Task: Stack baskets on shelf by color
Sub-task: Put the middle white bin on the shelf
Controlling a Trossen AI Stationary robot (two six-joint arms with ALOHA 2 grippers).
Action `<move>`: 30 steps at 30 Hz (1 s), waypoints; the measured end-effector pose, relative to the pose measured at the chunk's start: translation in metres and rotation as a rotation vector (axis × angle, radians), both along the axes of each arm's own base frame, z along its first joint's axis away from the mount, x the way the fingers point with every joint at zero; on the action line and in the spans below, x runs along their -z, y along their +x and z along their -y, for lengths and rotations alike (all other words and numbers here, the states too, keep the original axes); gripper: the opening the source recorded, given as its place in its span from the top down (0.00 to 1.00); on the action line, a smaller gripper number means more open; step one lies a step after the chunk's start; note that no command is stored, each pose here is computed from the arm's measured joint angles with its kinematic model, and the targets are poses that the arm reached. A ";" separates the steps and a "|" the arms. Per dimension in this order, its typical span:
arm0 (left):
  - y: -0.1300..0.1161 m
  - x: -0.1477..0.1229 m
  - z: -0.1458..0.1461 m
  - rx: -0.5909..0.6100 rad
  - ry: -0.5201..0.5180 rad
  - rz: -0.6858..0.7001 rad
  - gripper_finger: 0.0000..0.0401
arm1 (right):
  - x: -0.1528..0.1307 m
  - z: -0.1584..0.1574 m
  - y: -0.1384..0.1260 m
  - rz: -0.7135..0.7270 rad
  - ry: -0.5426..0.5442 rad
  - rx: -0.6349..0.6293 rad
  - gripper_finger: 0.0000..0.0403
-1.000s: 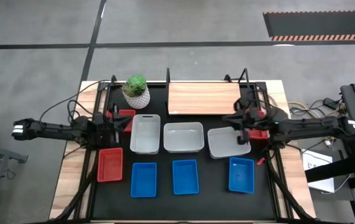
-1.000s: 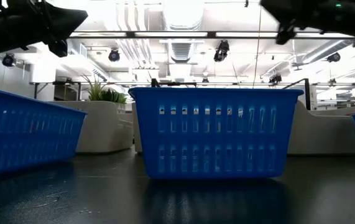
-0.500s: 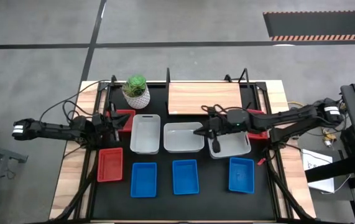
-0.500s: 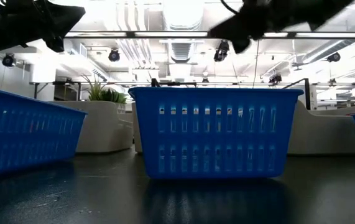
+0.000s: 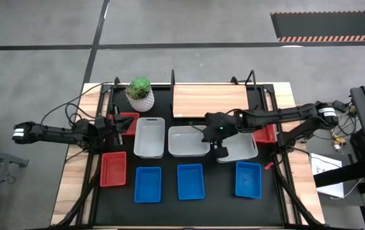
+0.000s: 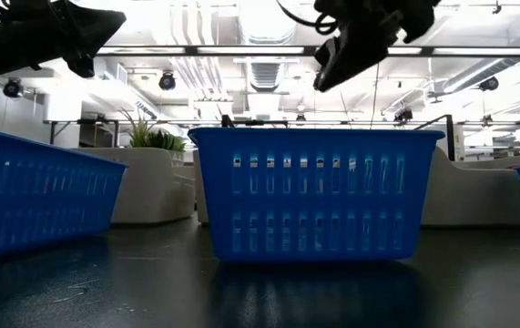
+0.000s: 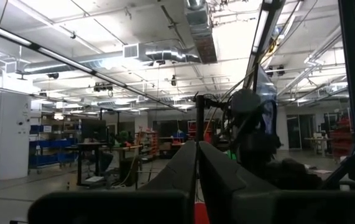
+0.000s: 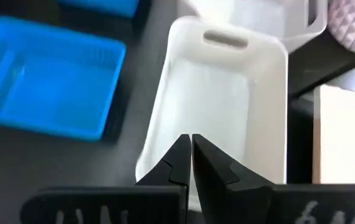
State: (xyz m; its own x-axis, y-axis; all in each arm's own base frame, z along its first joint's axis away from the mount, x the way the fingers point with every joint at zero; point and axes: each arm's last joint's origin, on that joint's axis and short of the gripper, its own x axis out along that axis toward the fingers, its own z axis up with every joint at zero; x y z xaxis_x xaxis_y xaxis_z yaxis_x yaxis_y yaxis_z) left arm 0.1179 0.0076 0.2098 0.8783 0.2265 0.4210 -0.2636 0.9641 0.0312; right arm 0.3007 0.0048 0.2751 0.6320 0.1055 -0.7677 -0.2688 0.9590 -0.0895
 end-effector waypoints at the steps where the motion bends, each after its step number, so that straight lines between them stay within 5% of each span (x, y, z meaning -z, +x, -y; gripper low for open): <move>1: 0.000 0.000 0.000 -0.001 0.000 -0.002 1.00 | -0.004 0.000 0.001 -0.030 -0.011 -0.015 0.98; 8: 0.000 0.000 0.000 0.000 0.000 0.000 1.00 | -0.007 0.000 0.005 -0.233 -0.077 -0.123 0.96; 13: 0.000 0.000 0.000 0.000 0.000 -0.001 1.00 | -0.001 -0.001 0.008 -0.287 -0.134 -0.229 0.84; 22: 0.000 0.000 0.000 0.000 -0.001 -0.001 1.00 | 0.006 0.003 0.009 -0.343 -0.356 -0.363 0.57; 30: 0.000 0.000 0.000 0.000 0.000 -0.002 1.00 | 0.010 0.005 0.013 -0.314 -0.389 -0.368 0.54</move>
State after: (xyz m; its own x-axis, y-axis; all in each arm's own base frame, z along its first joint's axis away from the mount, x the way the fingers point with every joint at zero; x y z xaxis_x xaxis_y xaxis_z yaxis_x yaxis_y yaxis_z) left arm 0.1179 0.0077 0.2095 0.8791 0.2267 0.4194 -0.2637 0.9641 0.0318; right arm 0.3136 -0.0003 0.2655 0.3453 -0.0515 -0.9371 -0.6459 0.7114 -0.2771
